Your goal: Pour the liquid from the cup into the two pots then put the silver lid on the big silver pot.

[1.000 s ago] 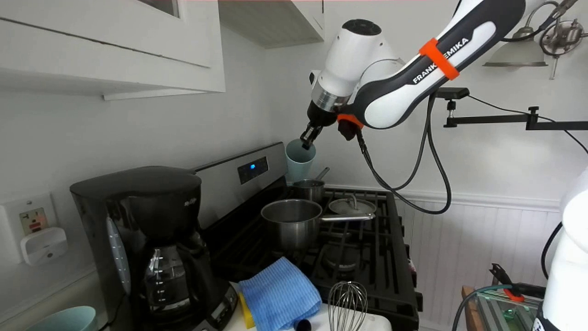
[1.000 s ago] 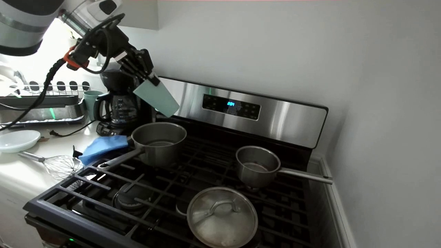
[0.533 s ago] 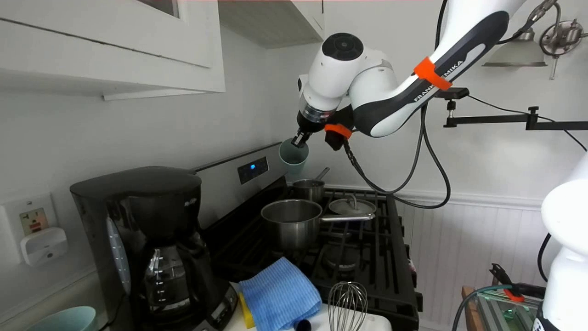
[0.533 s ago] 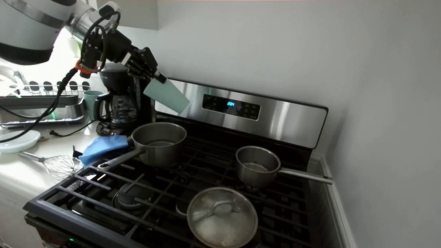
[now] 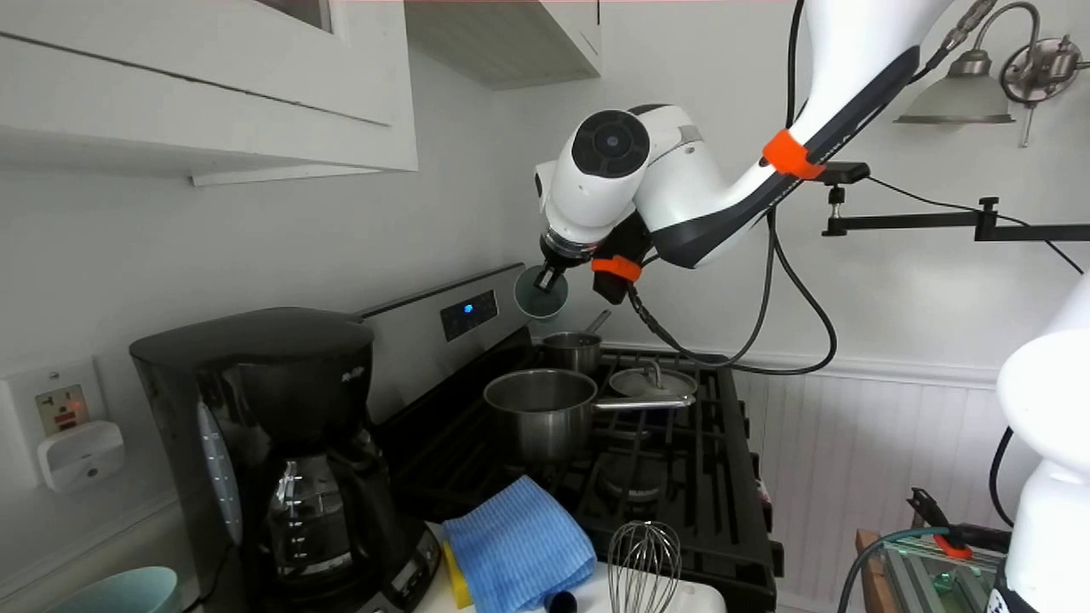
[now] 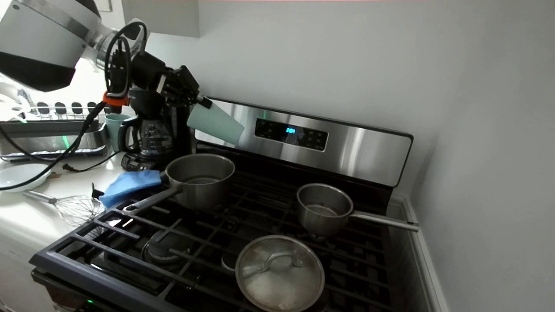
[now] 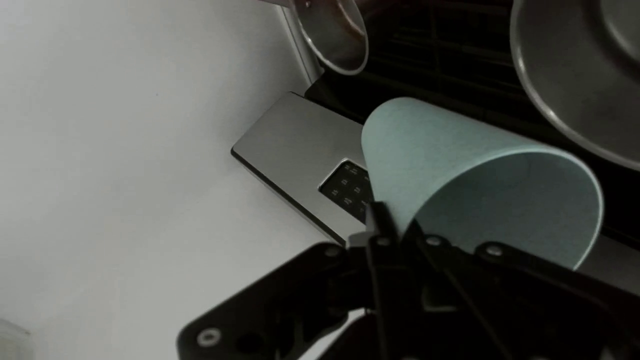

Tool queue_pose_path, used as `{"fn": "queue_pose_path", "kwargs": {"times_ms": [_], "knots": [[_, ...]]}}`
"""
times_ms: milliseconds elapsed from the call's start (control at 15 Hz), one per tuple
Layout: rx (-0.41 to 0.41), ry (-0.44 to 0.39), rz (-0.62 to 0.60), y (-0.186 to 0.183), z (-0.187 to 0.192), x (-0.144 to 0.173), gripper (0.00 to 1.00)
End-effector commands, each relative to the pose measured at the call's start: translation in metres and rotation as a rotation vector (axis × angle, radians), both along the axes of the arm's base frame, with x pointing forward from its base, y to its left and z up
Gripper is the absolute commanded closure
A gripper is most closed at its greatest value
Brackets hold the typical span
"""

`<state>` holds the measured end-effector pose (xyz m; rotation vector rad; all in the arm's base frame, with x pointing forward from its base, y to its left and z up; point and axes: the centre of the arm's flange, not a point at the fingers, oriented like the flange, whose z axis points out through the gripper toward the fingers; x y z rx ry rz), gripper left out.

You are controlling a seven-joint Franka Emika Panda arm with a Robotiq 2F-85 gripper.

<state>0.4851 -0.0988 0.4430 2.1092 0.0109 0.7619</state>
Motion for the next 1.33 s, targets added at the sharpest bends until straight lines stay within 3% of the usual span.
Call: {"fn": "queue_pose_path", "kwargs": {"times_ms": [0,467,1267], "knots": [[-0.042,-0.060,-0.009,-0.003,-0.012,0.016,0.99],[-0.144,-0.127,0.006,0.003,-0.025,0.019,0.99],[-0.208,-0.174,0.031,0.000,-0.030,0.019,0.99]]}}
